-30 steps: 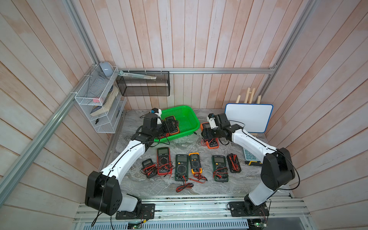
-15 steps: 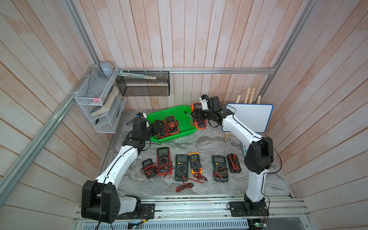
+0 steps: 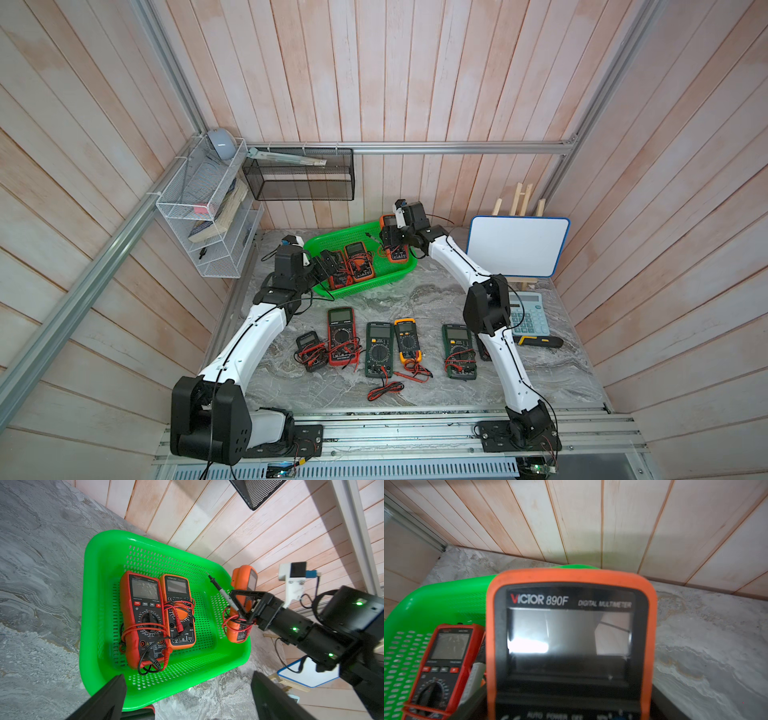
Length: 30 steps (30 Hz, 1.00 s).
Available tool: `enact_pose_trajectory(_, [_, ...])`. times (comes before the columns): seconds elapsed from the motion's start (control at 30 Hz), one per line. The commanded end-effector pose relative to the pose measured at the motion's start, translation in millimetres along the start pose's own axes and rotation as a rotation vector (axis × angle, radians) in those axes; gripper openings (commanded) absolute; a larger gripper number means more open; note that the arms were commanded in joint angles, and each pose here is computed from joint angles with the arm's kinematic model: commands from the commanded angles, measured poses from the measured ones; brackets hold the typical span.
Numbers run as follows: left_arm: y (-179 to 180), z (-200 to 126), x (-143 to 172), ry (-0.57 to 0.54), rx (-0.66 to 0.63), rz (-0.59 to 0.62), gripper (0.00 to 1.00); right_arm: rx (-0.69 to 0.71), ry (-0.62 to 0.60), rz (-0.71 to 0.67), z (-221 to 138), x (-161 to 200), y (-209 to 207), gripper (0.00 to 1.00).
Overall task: Put the multimeter into the basket
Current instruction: Place the multimeter in the basket.
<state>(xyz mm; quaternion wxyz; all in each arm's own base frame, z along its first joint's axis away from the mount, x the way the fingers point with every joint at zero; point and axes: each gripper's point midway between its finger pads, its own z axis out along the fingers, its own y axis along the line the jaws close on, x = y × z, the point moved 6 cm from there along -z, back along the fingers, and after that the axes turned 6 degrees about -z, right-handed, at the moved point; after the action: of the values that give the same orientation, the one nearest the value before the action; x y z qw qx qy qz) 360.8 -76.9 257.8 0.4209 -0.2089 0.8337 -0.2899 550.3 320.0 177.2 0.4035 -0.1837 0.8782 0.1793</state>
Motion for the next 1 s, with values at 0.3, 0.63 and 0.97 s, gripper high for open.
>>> enact_pose_trajectory(0.3, [-4,3,2,0.037,0.041,0.018,1.00,0.081,0.137,-0.109,11,42,16,0.43])
enact_pose_trajectory(0.63, [-3,6,7,0.060,0.060,0.018,1.00,0.190,0.237,-0.043,-12,73,8,0.45])
enact_pose_trajectory(0.97, [-6,6,9,0.087,0.074,0.034,1.00,0.276,0.240,0.006,-13,72,-1,0.98])
